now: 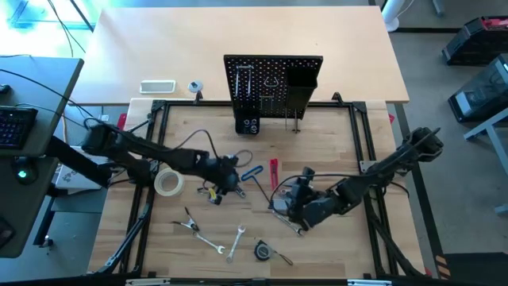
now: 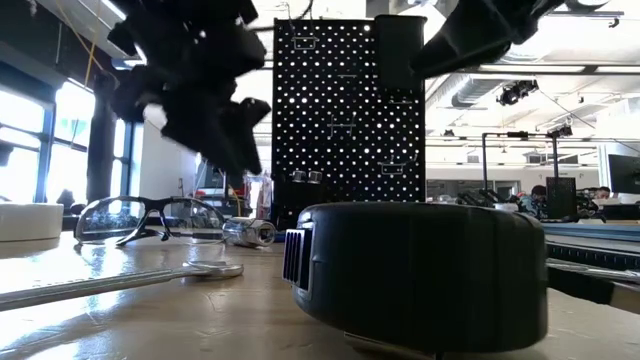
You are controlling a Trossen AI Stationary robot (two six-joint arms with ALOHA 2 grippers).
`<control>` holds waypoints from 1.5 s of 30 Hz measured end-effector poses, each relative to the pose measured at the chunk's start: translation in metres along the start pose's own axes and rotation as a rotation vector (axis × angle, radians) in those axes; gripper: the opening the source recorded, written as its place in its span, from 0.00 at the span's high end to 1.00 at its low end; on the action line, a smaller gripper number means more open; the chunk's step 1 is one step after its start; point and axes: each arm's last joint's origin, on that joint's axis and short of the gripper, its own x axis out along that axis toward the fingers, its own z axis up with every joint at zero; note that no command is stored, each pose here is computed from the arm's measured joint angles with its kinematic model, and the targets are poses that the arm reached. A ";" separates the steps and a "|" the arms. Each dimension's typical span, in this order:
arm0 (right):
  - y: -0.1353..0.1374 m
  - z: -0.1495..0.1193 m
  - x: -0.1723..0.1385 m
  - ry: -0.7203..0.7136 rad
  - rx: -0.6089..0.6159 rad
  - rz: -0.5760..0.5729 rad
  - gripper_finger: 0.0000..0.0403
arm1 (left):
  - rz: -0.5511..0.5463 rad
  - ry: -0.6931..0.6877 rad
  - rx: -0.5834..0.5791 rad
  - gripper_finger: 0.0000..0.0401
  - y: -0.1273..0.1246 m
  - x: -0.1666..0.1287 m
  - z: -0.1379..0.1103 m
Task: Hang tools onto peg board
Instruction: Put the socket into the bottom bin on the peg board
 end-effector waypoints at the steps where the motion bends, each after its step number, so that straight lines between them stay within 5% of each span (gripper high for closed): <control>1: -0.001 -0.001 0.002 0.003 0.007 0.008 0.59 | -0.007 0.020 0.008 0.61 -0.001 0.006 -0.002; 16: -0.010 -0.006 0.013 0.014 0.033 0.013 0.59 | -0.020 0.169 0.138 0.61 -0.001 0.057 -0.004; 23: -0.011 -0.010 0.019 0.040 0.026 -0.010 0.59 | -0.036 0.184 0.137 0.72 0.002 0.069 0.001; 31: 0.000 -0.032 0.039 0.117 -0.031 -0.063 0.59 | -0.034 0.068 0.036 0.73 0.011 0.065 0.009; 45: 0.016 -0.035 0.021 -0.019 -0.054 -0.180 0.59 | 0.035 -0.335 -0.030 0.73 0.042 0.028 0.044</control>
